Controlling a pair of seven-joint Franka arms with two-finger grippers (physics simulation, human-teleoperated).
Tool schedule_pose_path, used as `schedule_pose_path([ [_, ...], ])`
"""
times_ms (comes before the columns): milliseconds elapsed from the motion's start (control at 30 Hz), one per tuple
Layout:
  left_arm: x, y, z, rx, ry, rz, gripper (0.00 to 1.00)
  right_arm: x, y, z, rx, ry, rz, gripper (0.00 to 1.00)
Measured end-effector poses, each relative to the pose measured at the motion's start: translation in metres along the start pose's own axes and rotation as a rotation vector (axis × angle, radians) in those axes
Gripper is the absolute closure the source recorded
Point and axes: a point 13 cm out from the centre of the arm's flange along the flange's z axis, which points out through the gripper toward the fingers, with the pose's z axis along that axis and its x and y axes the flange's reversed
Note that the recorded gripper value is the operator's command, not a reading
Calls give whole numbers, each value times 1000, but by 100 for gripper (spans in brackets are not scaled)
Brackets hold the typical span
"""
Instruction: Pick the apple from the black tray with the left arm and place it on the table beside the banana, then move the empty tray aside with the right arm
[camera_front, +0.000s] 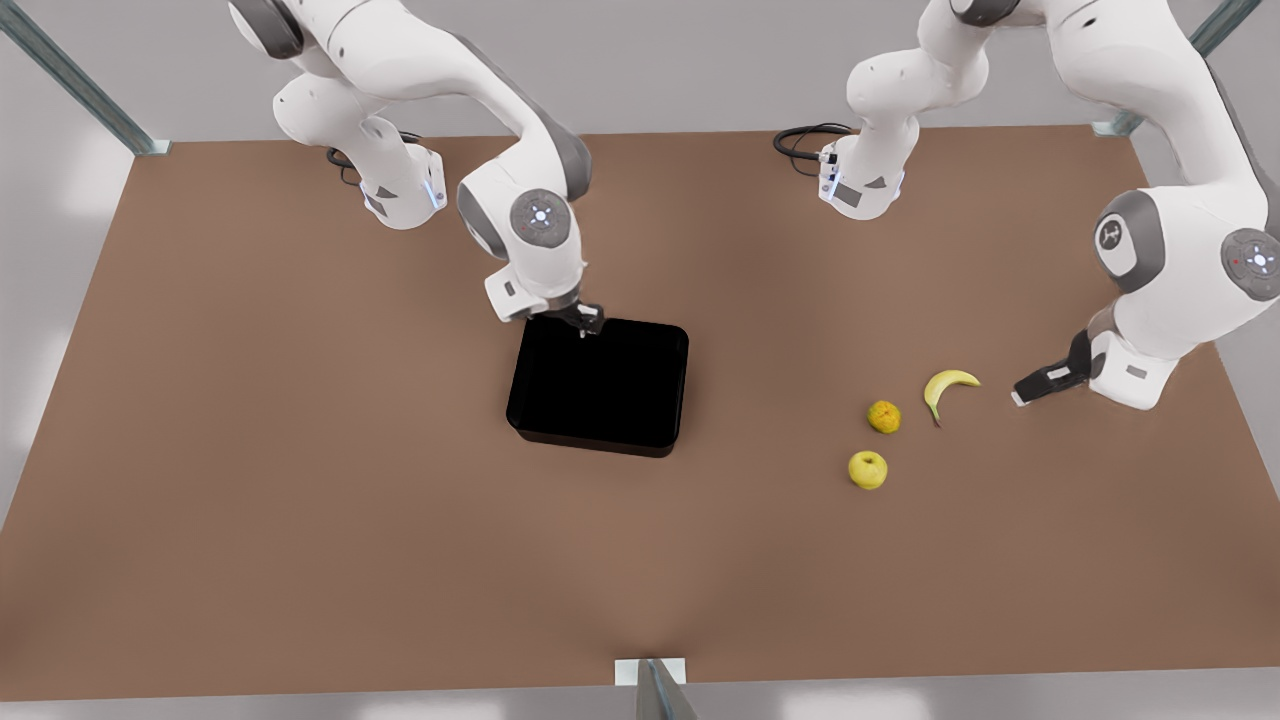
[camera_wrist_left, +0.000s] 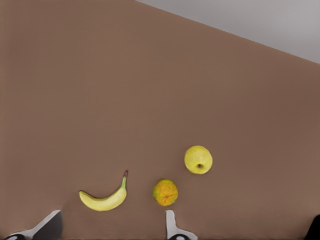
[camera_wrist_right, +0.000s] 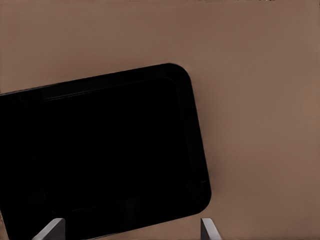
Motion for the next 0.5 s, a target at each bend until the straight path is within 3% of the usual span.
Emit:
schedule_pose_path([
  [500, 9, 13, 17, 8, 7, 143, 0, -18, -40, 54, -28, -29, -41, 0],
])
